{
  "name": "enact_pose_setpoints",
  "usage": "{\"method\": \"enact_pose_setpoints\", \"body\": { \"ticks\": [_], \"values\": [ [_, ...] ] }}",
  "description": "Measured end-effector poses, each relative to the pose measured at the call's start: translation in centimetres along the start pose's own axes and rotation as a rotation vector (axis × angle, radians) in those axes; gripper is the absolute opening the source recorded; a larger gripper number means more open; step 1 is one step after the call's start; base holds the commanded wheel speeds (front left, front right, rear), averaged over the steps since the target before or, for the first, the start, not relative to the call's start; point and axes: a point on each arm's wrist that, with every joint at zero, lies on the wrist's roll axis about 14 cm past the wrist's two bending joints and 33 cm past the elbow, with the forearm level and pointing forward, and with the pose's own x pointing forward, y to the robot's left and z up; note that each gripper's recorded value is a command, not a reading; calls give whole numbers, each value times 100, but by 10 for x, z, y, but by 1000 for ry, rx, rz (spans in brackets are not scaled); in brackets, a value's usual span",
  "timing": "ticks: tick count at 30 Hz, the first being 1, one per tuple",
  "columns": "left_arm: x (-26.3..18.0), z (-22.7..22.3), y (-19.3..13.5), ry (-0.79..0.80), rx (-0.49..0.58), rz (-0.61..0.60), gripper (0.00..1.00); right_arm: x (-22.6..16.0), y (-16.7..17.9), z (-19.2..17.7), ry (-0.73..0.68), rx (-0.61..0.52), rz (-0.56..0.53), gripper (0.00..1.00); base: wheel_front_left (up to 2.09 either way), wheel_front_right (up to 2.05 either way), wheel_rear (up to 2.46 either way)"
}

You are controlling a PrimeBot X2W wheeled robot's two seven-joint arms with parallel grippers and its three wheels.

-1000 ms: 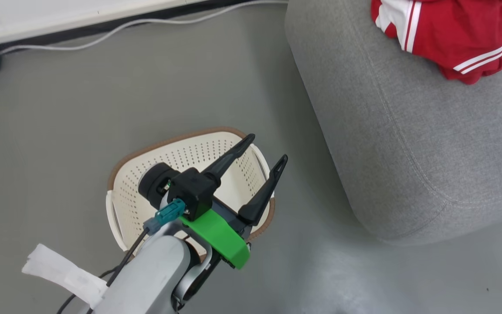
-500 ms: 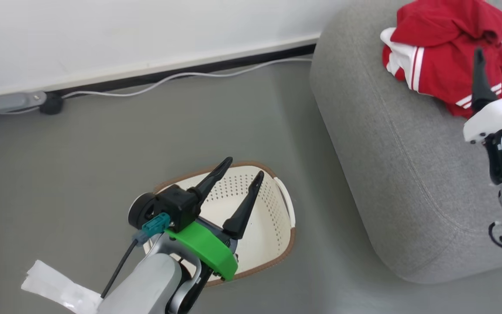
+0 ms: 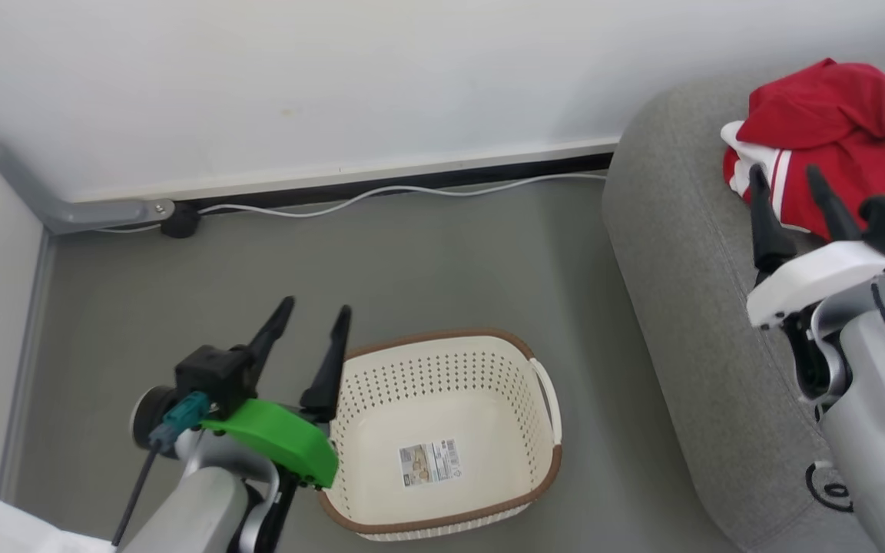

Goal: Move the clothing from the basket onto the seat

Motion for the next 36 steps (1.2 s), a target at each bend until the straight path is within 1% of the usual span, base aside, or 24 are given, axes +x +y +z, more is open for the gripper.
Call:
{"method": "enact_pose_setpoints", "body": {
  "ticks": [5, 11, 17, 21, 27, 31, 36],
  "values": [
    [-20, 9, 38, -26, 20, 141, 100, -13, 21, -8, 9, 32, 34, 100, 0, 0, 0],
    [-49, 18, 77, -44, 40, 277, 100, -31, 56, -19, 21, 92, 93, 100, 0, 0, 0],
    [-70, 29, 107, -81, 40, 385, 100, -45, 66, -24, 25, 131, 86, 100, 0, 0, 0],
    [-80, 35, 115, -100, 43, 420, 100, -57, 66, -32, 40, 148, 64, 100, 0, 0, 0],
    [-102, 22, 124, -63, 65, 469, 100, -74, 66, -41, 60, 155, 53, 100, 0, 0, 0],
    [-110, 17, 124, -51, 60, 484, 100, -83, 66, -47, 75, 158, 44, 100, 0, 0, 0],
    [-116, 13, 124, -35, 93, 488, 100, -90, 64, -51, 88, 160, 31, 100, 0, 0, 0]
  ]
}}
